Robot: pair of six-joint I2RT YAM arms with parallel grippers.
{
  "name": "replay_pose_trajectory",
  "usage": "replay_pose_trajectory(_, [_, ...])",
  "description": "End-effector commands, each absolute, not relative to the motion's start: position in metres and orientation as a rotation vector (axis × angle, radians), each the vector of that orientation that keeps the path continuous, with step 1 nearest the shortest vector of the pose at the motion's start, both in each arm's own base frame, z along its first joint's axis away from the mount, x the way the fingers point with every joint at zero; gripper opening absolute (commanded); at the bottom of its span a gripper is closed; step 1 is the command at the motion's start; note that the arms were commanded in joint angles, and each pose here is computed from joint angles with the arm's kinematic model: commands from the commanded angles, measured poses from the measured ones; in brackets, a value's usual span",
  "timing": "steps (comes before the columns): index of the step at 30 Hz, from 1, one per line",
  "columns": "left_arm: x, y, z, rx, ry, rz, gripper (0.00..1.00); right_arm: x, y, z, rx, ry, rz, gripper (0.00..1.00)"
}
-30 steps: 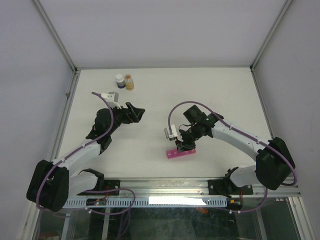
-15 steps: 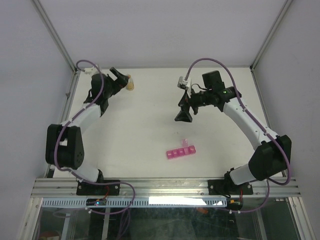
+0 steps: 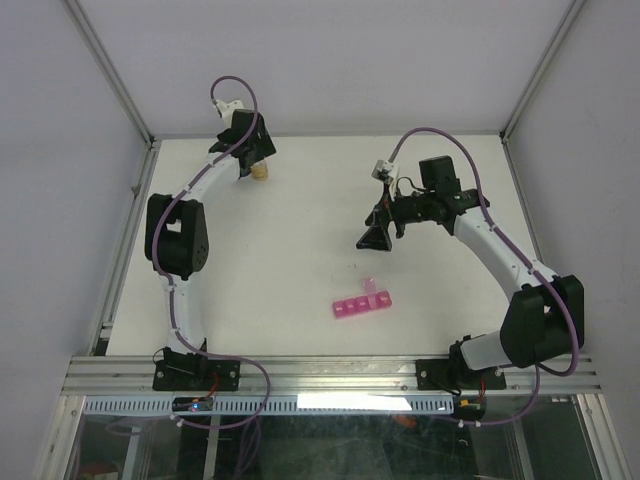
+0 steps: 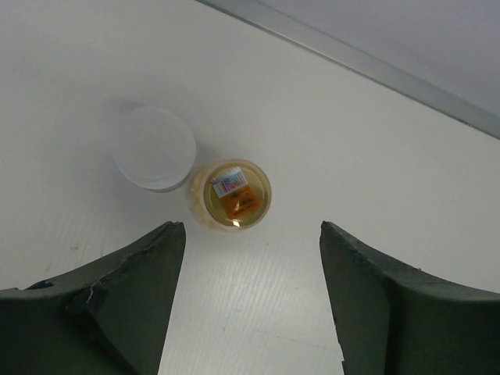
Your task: Sort the pills into containers
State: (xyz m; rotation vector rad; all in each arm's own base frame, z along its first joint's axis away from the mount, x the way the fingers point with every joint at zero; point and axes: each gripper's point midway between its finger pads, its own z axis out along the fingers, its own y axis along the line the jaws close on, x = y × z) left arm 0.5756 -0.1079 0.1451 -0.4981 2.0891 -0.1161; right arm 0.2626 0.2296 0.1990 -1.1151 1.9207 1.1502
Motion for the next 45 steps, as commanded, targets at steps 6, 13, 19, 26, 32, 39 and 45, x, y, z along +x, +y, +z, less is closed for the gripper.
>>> replay_pose_trajectory(6, [0.584, -0.113, 0.149, -0.448, 2.107, -0.034, 0.7, 0.264, 0.229, 0.227, -1.107, 1.81, 1.143, 0.97])
replay_pose_trajectory(13, [0.598, -0.115, 0.14, -0.438, 2.119, -0.017, 0.71, 0.263, 0.228, 0.226, -1.101, 1.808, 1.165, 0.97])
replay_pose_trajectory(19, [0.606, -0.116, 0.125, -0.427, 2.148, 0.002, 0.71, 0.264, 0.228, 0.226, -1.095, 1.809, 1.171, 0.97])
replay_pose_trajectory(26, [0.609, -0.117, 0.112, -0.424, 2.168, 0.005, 0.68, 0.264, 0.227, 0.224, -1.092, 1.814, 1.18, 0.96])
replay_pose_trajectory(32, [0.612, -0.122, 0.108, -0.406, 2.183, -0.025, 0.63, 0.264, 0.227, 0.223, -1.09, 1.815, 1.182, 0.96])
replay_pose_trajectory(39, [0.611, -0.131, 0.123, -0.36, 2.18, -0.088, 0.37, 0.263, 0.227, 0.224, -1.094, 1.807, 1.192, 0.96])
replay_pose_trajectory(45, [0.59, -0.147, 0.164, -0.308, 2.157, -0.201, 0.16, 0.26, 0.226, 0.227, -1.108, 1.782, 1.198, 0.96])
